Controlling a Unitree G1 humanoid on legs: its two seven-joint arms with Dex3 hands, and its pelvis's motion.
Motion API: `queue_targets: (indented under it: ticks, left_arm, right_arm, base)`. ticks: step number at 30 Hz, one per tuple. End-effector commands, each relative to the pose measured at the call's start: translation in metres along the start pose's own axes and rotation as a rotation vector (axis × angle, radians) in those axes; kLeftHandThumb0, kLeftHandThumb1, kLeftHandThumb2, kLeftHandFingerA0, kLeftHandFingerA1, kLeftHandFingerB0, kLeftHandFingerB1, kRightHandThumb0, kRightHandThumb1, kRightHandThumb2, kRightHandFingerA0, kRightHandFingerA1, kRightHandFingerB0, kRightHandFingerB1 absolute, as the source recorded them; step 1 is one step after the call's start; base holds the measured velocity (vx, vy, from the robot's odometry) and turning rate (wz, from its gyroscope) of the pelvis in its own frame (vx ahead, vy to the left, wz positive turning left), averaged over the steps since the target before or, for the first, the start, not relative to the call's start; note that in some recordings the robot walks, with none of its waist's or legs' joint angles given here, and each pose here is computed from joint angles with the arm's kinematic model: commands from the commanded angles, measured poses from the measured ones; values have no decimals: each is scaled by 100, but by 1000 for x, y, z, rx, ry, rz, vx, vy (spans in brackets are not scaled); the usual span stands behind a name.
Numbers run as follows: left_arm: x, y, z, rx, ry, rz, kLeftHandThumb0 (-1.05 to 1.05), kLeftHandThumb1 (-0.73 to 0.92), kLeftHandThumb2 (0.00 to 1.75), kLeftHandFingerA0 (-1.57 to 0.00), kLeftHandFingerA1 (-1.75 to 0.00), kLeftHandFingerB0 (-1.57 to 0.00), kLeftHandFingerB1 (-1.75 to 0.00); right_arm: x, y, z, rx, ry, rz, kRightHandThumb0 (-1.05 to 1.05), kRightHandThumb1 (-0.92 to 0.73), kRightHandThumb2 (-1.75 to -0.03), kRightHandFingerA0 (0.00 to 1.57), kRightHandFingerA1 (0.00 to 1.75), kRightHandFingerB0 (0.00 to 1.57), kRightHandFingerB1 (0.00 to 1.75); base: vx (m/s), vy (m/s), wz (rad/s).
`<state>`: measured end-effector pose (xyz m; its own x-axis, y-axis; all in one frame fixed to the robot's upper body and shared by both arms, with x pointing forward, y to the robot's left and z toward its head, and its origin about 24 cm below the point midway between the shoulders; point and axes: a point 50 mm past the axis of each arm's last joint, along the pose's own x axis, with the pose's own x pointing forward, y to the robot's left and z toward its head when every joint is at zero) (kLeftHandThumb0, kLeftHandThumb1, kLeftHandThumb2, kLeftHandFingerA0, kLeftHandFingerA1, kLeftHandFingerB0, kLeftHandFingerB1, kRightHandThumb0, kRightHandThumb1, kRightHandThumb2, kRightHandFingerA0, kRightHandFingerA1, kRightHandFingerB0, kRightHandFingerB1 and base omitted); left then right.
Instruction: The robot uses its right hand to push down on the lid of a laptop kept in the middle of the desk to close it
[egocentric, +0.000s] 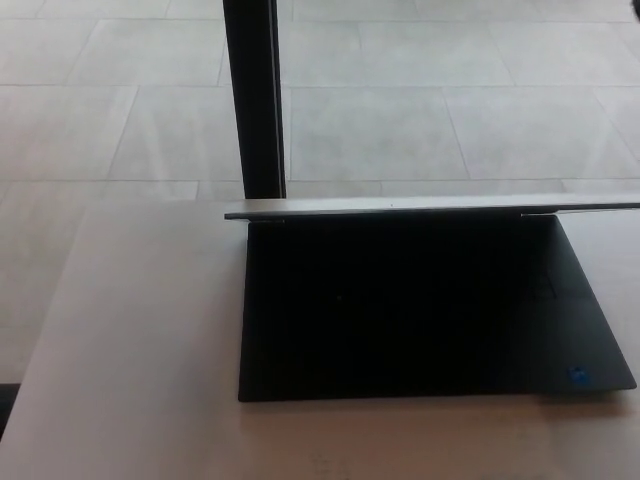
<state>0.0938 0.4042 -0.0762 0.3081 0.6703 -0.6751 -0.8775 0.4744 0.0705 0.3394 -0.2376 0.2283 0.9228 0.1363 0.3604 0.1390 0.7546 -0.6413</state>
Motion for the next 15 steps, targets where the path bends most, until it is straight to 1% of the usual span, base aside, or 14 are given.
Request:
queue_targets:
  ticks: [1,2,3,4,5,6,7,8,9,10,13,14,15]
  left_arm:
    - [0,15,9,-59,-13,47,-88,92,76,-54,-68,-47,-50]
    - [0,15,9,-57,-13,48,-91,77,96,-52,-69,-42,-53]
    - [0,15,9,-59,-9,40,-86,92,75,-52,-67,-44,-48]
    - [0,15,9,-74,-10,42,-87,92,79,-53,-69,-42,-49]
    - [0,15,8,-68,-10,36,-86,92,76,-52,-69,-45,-48]
    - [0,15,8,-70,-8,38,-82,75,116,-51,-72,-43,-59]
    - [0,16,7,-67,-8,41,-87,92,75,-53,-71,-46,-49]
    - [0,16,7,-60,-9,40,-87,92,75,-53,-71,-46,-49]
    - [0,16,7,-67,-7,42,-92,76,94,-52,-72,-43,-55]
    - [0,16,7,-62,-5,43,-86,92,75,-52,-66,-46,-47]
    - [0,15,9,-64,-8,47,-86,92,75,-53,-65,-46,-46]
    - [0,15,8,-75,-13,37,-87,92,74,-53,-69,-45,-49]
    - [0,15,9,-79,-14,36,-87,92,74,-53,-69,-45,-49]
  right_arm:
    - [-3,72,-4,-695,-135,530,-87,-92,-71,36,57,35,37]
    - [-5,75,-9,-701,-134,534,-93,-79,-85,35,61,32,43]
    - [-7,78,-13,-710,-126,547,-87,-92,-73,35,61,34,39]
    - [-8,79,-15,-729,-121,557,-93,-81,-86,33,62,30,42]
    - [-9,80,-20,-735,-104,569,-87,-92,-74,32,57,34,37]
    - [-10,81,-22,-735,-94,575,-85,-92,-71,35,55,36,37]
    - [-9,81,-23,-735,-88,578,-91,-80,-85,35,57,34,40]
    - [-9,80,-24,-736,-81,581,-91,-80,-85,35,57,34,40]
    - [-8,79,-27,-737,-70,579,-85,-92,-71,35,54,37,36]
    - [-7,76,-29,-741,-54,572,-83,-92,-70,34,52,37,35]
    - [-5,74,-31,-752,-51,563,-82,-92,-70,34,53,37,36]
    - [-5,70,-35,-768,-37,561,-90,-79,-87,36,61,33,41]
    - [-5,69,-37,-778,-33,564,-90,-79,-87,36,61,33,41]
  base:
    - [0,0,0]
    - [0,0,0]
    - [0,0,0]
    - [0,0,0]
    - [0,0,0]
    - [0,0,0]
    - [0,0,0]
    - [0,0,0]
    - [0,0,0]
    - [0,0,0]
    - [0,0,0]
    - [0,0,0]
    - [0,0,0]
